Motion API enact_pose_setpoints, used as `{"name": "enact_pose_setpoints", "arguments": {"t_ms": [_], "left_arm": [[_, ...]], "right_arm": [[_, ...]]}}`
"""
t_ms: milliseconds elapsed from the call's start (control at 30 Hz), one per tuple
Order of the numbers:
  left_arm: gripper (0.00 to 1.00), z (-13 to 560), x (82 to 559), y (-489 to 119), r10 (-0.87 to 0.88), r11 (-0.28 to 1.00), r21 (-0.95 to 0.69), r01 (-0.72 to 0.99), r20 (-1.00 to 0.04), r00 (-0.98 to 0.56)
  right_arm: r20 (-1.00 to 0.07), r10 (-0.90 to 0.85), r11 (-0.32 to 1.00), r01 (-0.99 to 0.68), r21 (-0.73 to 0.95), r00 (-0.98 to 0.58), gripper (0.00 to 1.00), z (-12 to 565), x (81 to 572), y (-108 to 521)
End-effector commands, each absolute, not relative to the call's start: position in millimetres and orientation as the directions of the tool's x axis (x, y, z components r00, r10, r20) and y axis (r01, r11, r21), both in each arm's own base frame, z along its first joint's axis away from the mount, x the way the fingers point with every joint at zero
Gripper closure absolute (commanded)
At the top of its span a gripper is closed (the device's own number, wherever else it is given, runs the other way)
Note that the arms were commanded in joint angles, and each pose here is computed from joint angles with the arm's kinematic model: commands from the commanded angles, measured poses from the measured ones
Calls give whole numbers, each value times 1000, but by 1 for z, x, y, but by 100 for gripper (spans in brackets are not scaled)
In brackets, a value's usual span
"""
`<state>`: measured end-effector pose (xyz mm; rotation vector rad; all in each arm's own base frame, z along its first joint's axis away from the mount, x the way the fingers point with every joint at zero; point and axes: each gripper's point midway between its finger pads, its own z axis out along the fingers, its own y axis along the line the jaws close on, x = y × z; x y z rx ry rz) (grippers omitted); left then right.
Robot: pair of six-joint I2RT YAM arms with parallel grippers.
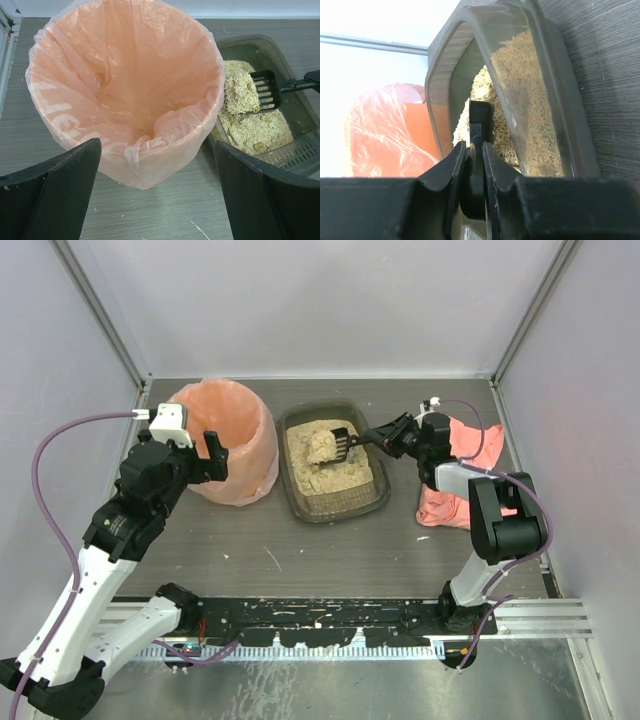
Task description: Clean the litter box
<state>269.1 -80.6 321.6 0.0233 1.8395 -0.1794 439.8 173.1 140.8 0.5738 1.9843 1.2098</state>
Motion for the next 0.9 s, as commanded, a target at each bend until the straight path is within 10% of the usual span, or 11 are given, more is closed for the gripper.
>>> {"name": "enact_pose_setpoints", "arguments": {"t_ms": [0,867], "left_arm": [[2,330,270,-77,-94,988,-119,93,-965,-243],[2,332,268,-73,-100,990,-121,76,-968,-231]], "right_arm": [[-399,703,396,-141,907,-589,99,196,435,170],[-261,819,219,-141,965,-512,99,209,395,139]]}}
